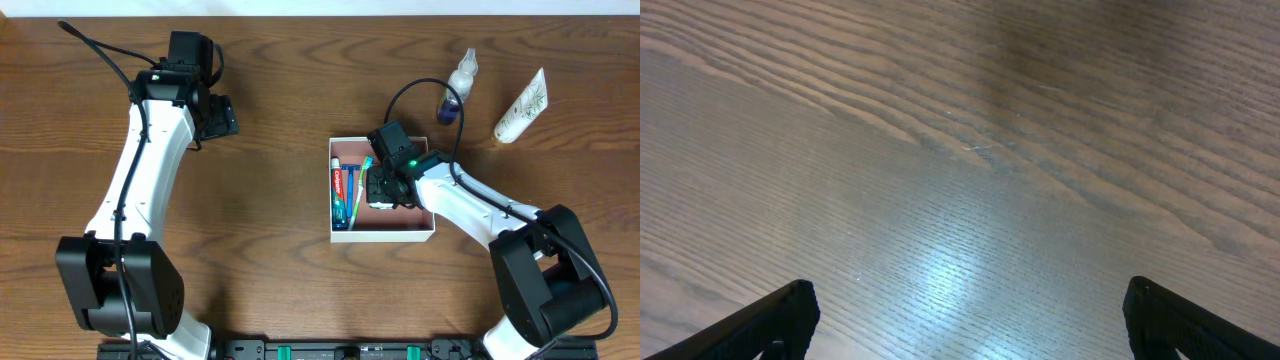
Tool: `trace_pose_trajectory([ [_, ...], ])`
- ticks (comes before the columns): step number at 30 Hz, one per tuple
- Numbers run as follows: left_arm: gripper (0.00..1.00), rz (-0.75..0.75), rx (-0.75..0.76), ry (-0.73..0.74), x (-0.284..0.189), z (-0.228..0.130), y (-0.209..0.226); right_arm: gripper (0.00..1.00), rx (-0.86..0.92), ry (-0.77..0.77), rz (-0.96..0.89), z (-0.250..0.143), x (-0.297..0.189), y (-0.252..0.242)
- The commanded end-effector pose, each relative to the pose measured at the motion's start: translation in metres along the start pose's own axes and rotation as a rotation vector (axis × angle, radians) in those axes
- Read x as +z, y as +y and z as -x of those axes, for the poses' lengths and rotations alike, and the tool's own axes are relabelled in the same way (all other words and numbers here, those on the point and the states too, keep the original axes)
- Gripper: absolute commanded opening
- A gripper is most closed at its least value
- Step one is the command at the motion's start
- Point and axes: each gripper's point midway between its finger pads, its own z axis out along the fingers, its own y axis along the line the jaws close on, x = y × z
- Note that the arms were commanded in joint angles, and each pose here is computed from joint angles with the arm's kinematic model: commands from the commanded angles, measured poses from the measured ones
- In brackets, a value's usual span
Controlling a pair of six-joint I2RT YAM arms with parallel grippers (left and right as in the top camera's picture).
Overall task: Pack container
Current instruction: 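Set the soap upright beside the toothbrush and open right gripper, then raise right gripper and move it to the clear spray bottle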
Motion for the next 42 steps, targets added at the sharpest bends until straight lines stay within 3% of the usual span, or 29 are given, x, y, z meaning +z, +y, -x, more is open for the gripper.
trace_pose_trajectory([
  [1, 0.98, -0.007, -0.02, -0.026, -0.008, 0.007, 0.001, 0.57, -0.027, 0.009, 0.0, -0.005, 0.003, 0.004],
  [15, 0.98, -0.007, -0.02, -0.026, -0.008, 0.007, 0.001, 0.68, -0.027, -0.008, 0.01, -0.001, 0.003, 0.007],
  [22, 0.98, -0.007, -0.02, -0.026, -0.008, 0.007, 0.001, 0.73, -0.056, -0.06, 0.04, 0.022, -0.016, 0.02],
  [38, 0.98, -0.007, -0.02, -0.026, -0.008, 0.007, 0.001, 0.76, -0.206, -0.247, 0.086, 0.105, -0.184, 0.045],
  [40, 0.98, -0.007, -0.02, -0.026, -0.008, 0.007, 0.001, 0.81, -0.17, -0.304, 0.061, 0.118, -0.209, 0.029],
  [42, 0.98, -0.007, -0.02, -0.026, -0.008, 0.007, 0.001, 0.96, -0.115, -0.369, 0.015, 0.134, -0.229, 0.005],
])
